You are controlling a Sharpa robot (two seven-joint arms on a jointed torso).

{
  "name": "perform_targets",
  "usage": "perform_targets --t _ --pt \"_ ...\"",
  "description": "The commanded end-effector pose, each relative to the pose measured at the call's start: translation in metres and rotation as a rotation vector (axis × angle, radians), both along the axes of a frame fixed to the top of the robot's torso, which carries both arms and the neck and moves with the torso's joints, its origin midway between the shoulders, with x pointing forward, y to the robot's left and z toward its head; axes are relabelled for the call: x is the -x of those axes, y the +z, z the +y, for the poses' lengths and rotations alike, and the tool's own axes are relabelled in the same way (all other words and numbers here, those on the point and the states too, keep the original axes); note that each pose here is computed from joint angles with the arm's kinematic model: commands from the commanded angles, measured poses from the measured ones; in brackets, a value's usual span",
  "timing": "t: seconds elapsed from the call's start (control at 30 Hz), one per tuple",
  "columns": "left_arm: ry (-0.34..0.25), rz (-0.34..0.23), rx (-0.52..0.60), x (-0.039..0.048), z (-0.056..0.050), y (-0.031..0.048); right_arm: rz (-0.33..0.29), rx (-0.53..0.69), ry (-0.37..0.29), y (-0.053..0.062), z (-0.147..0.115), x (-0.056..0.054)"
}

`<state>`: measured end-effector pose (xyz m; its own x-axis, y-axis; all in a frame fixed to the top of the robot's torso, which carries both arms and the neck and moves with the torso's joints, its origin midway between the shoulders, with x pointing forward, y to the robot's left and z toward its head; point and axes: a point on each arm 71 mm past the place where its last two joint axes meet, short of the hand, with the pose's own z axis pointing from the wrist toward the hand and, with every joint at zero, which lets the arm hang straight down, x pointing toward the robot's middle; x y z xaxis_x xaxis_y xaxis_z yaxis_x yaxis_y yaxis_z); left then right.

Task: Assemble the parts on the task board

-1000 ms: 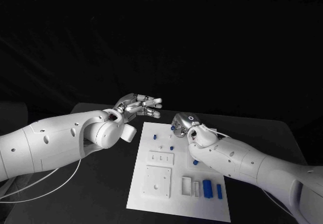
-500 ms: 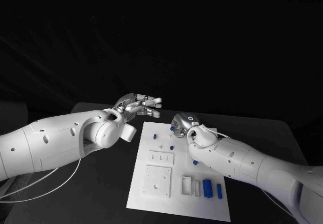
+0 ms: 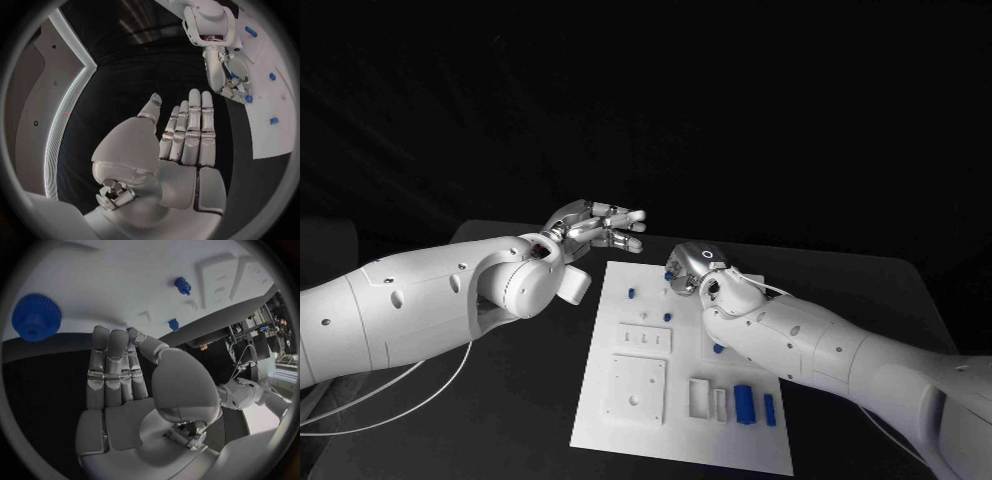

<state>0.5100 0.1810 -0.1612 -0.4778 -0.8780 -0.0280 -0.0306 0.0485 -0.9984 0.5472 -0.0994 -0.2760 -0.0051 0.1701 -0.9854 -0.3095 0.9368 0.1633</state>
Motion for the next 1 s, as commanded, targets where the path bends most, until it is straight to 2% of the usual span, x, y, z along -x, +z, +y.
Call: perform_targets --t 0.03,0.7,1.0 --pt "-0.020 -0.008 0.005 0.0007 -0.0026 0.0018 0.020 0.007 -0.006 -0.0031 -0.0004 0.0001" --pt "-0.019 -0.010 0.004 0.0000 -0.0025 0.0030 0.035 -0.040 -0.022 -0.0047 -0.0029 -0.0011" --pt "-0.005 -0.013 -0.008 -0.0020 0.0031 0.0029 0.023 -0.068 -0.009 0.0010 -0.0099 0.0049"
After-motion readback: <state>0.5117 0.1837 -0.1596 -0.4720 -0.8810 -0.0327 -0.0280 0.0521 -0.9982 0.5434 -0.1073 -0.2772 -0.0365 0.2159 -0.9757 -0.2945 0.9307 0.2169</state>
